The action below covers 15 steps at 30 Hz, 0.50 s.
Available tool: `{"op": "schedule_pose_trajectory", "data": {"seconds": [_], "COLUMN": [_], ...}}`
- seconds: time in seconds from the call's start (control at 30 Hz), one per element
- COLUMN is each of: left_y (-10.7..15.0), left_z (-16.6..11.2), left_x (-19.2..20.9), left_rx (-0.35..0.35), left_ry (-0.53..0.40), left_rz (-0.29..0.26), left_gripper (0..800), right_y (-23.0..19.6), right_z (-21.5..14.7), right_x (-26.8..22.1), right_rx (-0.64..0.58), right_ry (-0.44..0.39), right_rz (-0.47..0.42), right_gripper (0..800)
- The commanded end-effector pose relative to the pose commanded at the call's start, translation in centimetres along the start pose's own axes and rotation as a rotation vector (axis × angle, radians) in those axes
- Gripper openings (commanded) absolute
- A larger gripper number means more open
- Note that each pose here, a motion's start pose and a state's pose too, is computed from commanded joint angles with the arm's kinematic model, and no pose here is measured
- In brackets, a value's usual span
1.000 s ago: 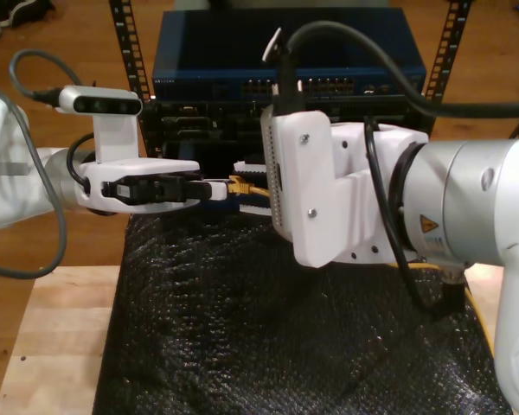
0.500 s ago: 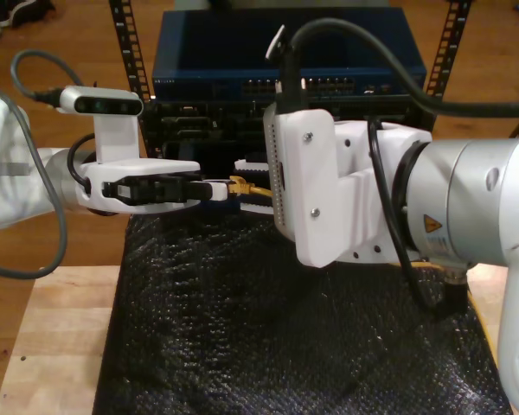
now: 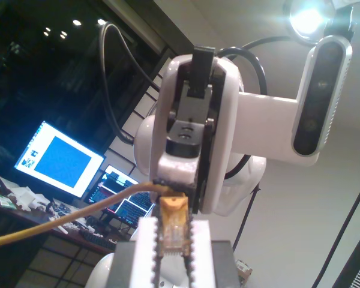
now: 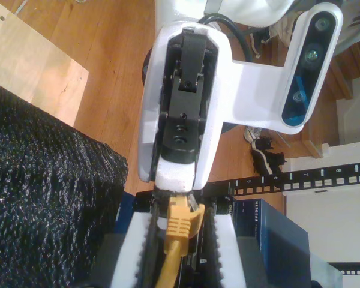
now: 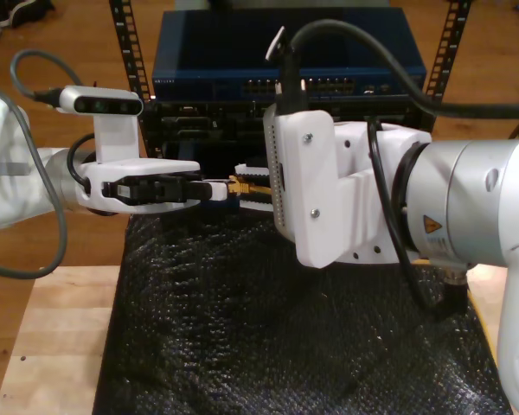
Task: Grab the cable and plug it in
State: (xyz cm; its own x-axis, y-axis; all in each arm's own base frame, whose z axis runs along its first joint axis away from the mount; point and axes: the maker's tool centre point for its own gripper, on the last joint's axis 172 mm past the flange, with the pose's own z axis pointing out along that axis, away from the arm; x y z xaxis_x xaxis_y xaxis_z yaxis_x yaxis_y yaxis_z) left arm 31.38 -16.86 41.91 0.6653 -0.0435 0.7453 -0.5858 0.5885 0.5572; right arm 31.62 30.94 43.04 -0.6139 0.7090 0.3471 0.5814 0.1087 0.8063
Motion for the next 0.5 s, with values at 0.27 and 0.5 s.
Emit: {"op": "schedule_pose_trajectory", "data": {"seconds": [0.27,0.5], "left_y": [0.0,0.04], "left_z": [0.0,0.01], "left_x": [0.0,0.0], "left_rx": [0.0,-0.002], "left_ry": [0.0,0.0], "left_rz": [0.0,-0.002], "left_gripper": [20,36], "right_y": [-0.08,-0.53], "right_z": [0.04,0.25], "right_x": [-0.03,-0.24], "right_rx": [0.001,0.009], "right_ry": [0.0,-0.004], "right_rz": [0.0,0.006], "right_gripper": [186,47]}}
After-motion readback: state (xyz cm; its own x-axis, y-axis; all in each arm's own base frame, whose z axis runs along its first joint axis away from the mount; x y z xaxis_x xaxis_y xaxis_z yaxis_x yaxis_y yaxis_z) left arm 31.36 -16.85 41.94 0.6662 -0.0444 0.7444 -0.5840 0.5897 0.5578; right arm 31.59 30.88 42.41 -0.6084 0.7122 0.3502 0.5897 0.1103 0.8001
